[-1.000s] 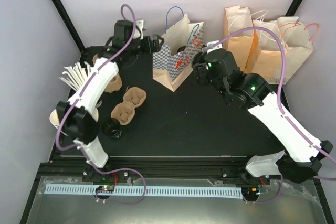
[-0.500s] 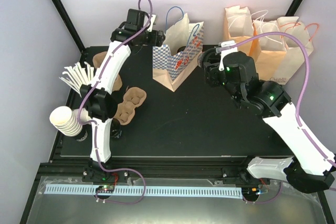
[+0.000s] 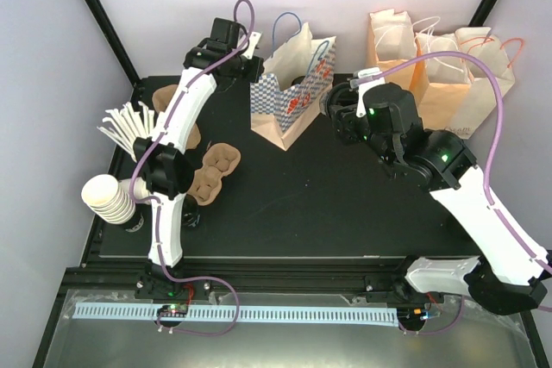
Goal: Pack the takeout coffee
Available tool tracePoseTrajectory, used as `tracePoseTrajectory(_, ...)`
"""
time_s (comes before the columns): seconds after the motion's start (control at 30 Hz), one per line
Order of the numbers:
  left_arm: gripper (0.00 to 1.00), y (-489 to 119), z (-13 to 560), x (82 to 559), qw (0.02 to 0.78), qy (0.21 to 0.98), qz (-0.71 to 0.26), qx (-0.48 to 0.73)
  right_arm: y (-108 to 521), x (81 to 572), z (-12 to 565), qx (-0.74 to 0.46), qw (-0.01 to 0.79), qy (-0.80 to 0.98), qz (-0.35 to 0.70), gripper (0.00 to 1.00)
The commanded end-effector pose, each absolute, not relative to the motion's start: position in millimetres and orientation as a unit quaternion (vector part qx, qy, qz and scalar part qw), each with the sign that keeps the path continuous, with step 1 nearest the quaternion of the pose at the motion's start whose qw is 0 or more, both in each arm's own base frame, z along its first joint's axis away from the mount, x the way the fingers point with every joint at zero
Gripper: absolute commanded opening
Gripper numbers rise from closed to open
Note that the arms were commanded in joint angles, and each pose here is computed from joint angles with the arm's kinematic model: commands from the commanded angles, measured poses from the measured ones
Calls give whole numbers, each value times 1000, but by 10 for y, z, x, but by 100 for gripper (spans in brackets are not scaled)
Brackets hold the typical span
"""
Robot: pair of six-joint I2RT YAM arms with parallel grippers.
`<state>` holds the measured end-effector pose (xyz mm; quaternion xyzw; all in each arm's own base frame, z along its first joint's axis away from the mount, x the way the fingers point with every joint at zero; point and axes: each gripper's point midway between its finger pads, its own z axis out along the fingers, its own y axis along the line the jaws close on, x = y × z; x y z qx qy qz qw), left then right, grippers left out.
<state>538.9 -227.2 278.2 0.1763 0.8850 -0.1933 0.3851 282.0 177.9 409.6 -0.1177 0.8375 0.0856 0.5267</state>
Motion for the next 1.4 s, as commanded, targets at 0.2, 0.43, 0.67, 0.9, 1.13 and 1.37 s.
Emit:
tracePoseTrajectory(0.2, 1, -2444, 3501, 4721, 388, 851, -272, 227, 1931, 2798, 4340, -162, 503, 843, 100, 55)
tracePoseTrajectory(0.43, 1, -2662, 3579, 4164, 352, 838, -330, 255, 2052, 2869, 4552, -177, 490, 848, 99, 55)
tracePoseTrajectory(0.67, 2, -2878, 3498, 3608, 319, 815, -385, 293, 2137, 2906, 4371, -180, 449, 870, 93, 55)
tracePoseTrajectory(0.9, 1, -2935, 3453, 3288, 287, 802, -443, 278, 2075, 2525, 3998, -212, 401, 881, 134, 53)
tracePoseTrajectory(1.13, 2, -2972, 3338, 3051, 255, 801, -463, 283, 2054, 2213, 3149, -227, 298, 915, 147, 50)
tracePoseTrajectory(1.37, 1, -2978, 3303, 3080, 291, 792, -448, 296, 2459, 1711, 2872, -292, 221, 895, 254, 47)
